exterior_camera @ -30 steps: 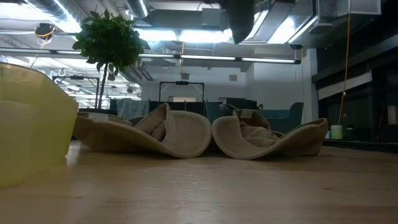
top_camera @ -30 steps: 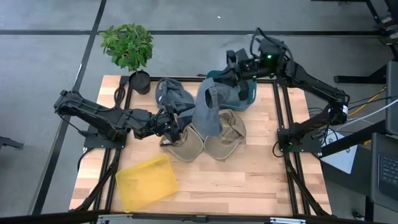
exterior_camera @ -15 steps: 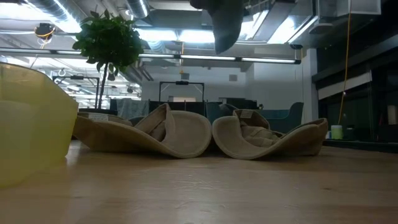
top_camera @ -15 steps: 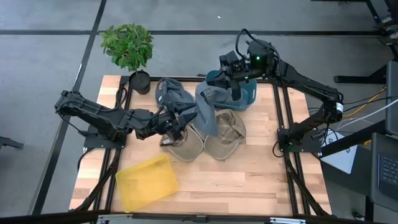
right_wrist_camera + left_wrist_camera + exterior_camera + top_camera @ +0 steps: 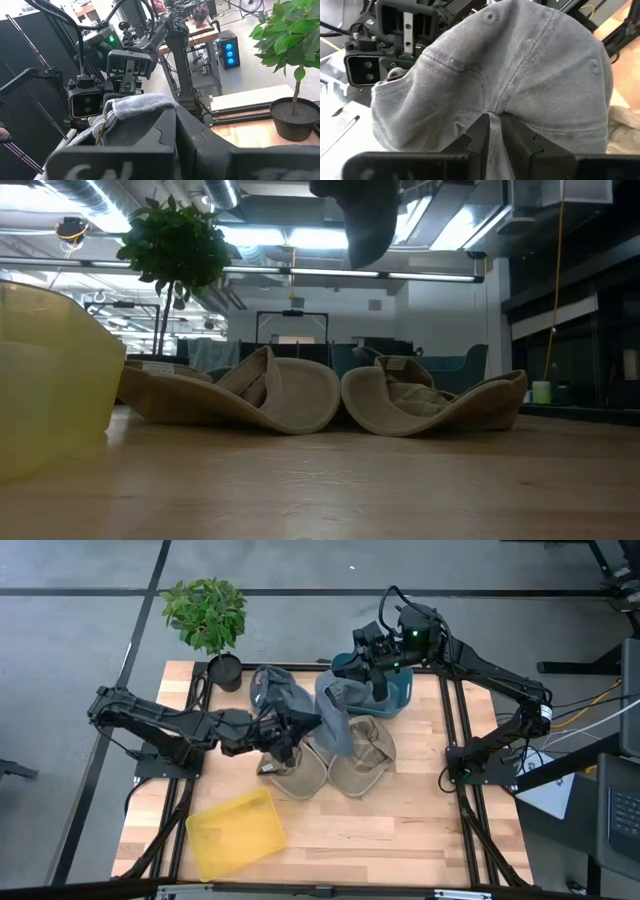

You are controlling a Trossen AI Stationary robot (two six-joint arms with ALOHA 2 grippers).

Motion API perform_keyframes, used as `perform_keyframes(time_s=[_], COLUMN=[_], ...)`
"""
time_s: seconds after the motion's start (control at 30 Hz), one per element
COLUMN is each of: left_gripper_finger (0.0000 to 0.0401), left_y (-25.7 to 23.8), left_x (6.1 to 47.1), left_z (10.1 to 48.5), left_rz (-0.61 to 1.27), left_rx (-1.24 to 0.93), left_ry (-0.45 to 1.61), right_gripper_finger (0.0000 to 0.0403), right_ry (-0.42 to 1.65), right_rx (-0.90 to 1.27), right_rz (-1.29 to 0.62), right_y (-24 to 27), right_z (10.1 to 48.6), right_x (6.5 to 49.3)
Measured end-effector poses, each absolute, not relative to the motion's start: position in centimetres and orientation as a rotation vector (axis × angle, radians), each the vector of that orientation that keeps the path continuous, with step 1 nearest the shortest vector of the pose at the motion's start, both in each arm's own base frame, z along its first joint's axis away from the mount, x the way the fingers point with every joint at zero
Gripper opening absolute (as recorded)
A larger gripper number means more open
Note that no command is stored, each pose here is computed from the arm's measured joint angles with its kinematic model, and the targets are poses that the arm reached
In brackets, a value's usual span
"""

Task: Pick & Place hat
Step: Put the bottom gray cap into the blue bin

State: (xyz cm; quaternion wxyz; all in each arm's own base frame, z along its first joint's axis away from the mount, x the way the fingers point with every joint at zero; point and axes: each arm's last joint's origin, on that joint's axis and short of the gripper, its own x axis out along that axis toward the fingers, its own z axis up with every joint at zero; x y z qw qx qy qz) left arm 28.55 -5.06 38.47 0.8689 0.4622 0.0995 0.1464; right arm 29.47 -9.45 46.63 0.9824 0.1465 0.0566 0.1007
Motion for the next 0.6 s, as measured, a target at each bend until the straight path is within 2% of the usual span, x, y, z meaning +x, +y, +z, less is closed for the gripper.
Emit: perform_keyframes(time_s=[0.17,0.4,0.6], left_gripper_finger=[0.0063,0.0142,0.0203], left_y=[-4.7,-4.5,-4.9], left_x=[28.8,29.5,30.8], left_z=[38.3,37.6,36.2], left_rz=[0.197,0.176,0.109], left_rx=[1.03,1.063,1.178], left_ry=[0.184,0.2,0.232], right_gripper_finger=[0.0,0.0,0.0], right_ry=[0.118,0.128,0.13], right_rx=[0.303,0.322,0.337], right_rz=[0.202,0.201,0.201], right_y=[-9.4,-9.4,-9.4], right_z=[46.6,46.5,46.5], right_x=[29.5,29.4,29.4])
